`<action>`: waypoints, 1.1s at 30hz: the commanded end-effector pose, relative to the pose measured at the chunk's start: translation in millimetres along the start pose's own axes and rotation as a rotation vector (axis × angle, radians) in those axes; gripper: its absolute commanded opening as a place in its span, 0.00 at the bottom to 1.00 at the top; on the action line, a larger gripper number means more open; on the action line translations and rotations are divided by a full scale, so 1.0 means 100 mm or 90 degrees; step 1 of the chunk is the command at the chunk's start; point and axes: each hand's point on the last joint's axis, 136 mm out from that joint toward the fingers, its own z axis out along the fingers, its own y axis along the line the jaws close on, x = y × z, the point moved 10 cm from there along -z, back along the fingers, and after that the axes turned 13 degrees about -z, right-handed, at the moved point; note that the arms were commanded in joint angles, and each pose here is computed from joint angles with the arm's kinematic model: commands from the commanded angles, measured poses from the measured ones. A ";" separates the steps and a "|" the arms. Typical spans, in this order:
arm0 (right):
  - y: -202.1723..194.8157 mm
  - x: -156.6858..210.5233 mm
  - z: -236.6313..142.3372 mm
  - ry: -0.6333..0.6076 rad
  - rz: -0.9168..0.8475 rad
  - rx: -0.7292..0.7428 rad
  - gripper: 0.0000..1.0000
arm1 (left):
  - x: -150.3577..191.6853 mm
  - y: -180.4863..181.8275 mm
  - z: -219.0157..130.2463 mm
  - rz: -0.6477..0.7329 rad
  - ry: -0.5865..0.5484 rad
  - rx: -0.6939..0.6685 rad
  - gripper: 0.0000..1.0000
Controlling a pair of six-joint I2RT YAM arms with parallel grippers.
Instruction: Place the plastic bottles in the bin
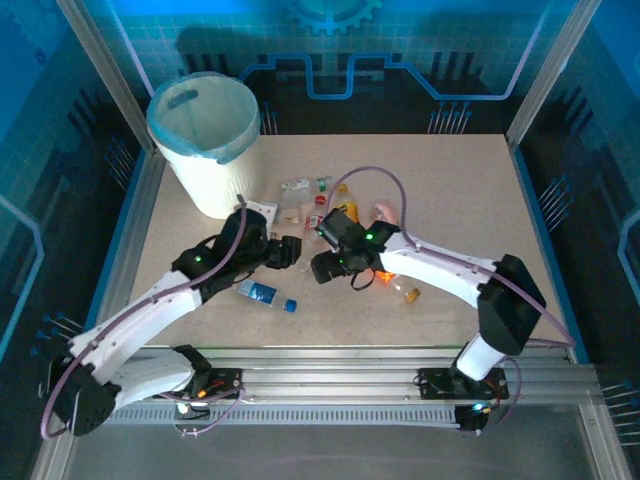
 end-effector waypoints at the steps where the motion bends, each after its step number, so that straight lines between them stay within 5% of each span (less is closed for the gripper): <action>1: 0.07 -0.26 0.06 -0.037 0.026 0.011 0.86 | -0.03 0.17 -0.16 -0.019 -0.090 -0.065 0.78; 8: 0.08 -0.56 0.38 -0.022 0.043 0.038 0.89 | 0.02 0.31 -0.39 -0.031 -0.154 -0.070 0.79; 21: -0.07 -0.70 0.95 0.060 0.093 0.027 0.84 | 0.09 0.36 -0.38 -0.036 -0.141 -0.065 0.80; 33: -0.12 -0.49 1.11 0.089 0.107 0.011 0.65 | 0.06 0.34 -0.38 -0.049 -0.139 -0.051 0.80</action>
